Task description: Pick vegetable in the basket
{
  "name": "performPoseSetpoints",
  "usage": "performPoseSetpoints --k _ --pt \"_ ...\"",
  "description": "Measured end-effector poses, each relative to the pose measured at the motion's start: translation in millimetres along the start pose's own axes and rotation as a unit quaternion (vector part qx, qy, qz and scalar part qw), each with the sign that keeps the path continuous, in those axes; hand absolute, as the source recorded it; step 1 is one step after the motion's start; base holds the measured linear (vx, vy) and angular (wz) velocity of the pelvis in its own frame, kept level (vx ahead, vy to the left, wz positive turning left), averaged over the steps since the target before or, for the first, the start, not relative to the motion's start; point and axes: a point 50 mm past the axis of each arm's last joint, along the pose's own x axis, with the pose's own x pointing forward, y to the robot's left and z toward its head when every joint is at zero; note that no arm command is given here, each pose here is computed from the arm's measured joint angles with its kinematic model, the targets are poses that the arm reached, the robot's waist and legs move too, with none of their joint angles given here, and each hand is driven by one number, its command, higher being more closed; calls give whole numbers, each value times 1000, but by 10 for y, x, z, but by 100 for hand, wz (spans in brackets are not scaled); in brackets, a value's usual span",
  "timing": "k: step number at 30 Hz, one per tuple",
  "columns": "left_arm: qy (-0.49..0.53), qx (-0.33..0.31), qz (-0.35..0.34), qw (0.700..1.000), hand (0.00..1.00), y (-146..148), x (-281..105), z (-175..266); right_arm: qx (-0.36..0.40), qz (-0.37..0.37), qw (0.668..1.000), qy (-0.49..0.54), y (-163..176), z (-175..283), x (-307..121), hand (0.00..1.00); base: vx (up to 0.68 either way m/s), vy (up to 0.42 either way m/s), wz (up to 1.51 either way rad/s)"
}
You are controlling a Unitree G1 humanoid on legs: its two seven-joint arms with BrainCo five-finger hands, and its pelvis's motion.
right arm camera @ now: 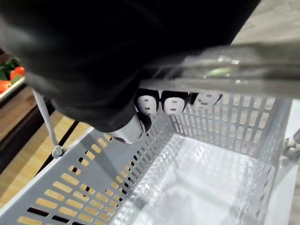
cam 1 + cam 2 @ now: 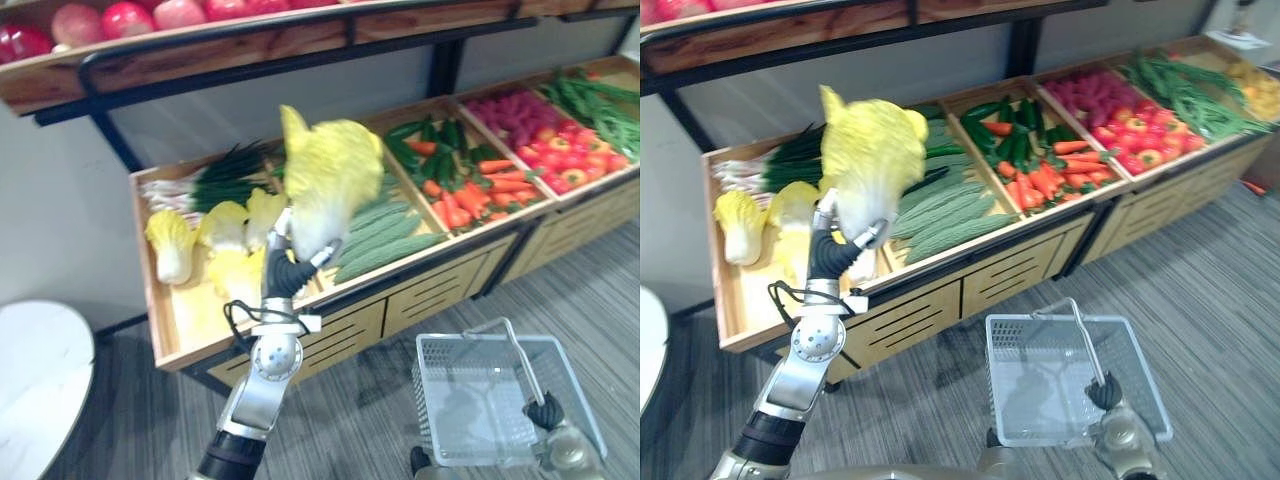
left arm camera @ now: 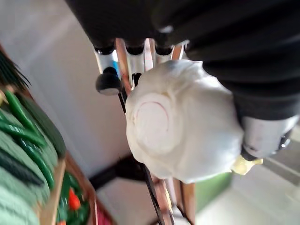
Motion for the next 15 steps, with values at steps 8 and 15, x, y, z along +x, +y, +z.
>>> performPoseSetpoints --k 8,15 --pt "-27 -84 -219 972 100 -308 -245 128 -133 36 980 -147 -292 453 -76 100 -37 5 -57" --pt "-78 -92 -378 918 100 -590 -357 283 -184 34 946 -264 -498 884 -196 100 31 21 -21"
